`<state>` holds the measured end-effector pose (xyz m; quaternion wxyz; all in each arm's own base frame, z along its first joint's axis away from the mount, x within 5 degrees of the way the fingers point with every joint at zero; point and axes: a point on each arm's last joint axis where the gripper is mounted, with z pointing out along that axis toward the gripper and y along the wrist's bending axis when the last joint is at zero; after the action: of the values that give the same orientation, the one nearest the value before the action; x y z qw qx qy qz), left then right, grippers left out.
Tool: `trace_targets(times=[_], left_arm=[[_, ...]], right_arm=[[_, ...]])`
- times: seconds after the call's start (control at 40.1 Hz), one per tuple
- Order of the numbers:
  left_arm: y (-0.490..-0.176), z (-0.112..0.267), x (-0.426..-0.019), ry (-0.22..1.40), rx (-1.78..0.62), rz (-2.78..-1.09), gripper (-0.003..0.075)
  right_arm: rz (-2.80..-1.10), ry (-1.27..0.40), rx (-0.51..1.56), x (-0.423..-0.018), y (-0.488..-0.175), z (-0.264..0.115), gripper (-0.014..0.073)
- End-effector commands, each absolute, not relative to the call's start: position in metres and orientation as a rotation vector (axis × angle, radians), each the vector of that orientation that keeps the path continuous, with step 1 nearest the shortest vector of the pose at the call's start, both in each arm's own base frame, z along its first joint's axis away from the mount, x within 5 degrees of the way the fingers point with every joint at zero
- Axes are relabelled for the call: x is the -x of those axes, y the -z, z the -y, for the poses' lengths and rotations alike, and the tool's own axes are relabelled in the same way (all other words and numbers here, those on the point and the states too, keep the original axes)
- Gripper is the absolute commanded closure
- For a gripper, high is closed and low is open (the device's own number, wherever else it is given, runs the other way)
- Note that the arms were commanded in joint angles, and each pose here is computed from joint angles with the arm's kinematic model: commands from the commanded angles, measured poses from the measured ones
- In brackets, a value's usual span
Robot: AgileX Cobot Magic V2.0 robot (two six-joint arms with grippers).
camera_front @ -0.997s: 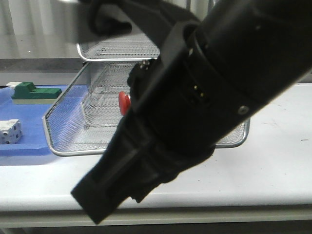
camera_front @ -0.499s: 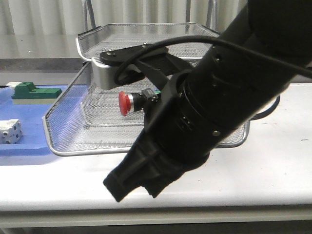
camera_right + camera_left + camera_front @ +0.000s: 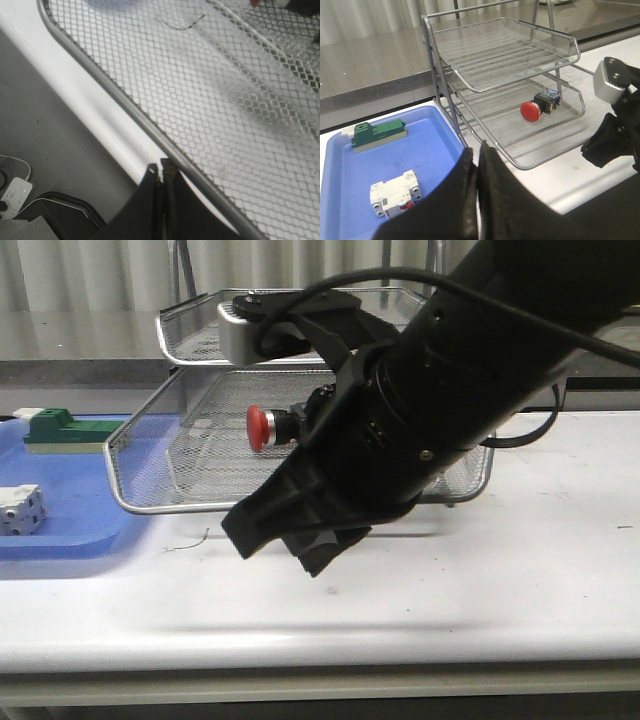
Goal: Place button on rack with both arms
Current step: 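Push the middle tray back into the rack with the right gripper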
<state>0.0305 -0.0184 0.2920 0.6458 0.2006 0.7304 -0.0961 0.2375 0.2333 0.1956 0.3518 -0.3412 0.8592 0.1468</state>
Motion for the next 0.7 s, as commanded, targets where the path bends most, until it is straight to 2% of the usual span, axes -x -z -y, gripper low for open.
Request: trace_targets(times=[0.0, 0.673], left_arm=[[-0.307, 0.018, -0.031, 0.236, -0.407, -1.575, 0.0739], [-0.307, 0.018, -0.031, 0.236, -0.407, -1.575, 0.0739]], right_arm=[[-2.09, -0.402, 0.837, -0.256, -0.219, -0.239, 0.0655], [-2.076, -0.329, 0.691, -0.338, -0.236, -0.24, 0.0655]])
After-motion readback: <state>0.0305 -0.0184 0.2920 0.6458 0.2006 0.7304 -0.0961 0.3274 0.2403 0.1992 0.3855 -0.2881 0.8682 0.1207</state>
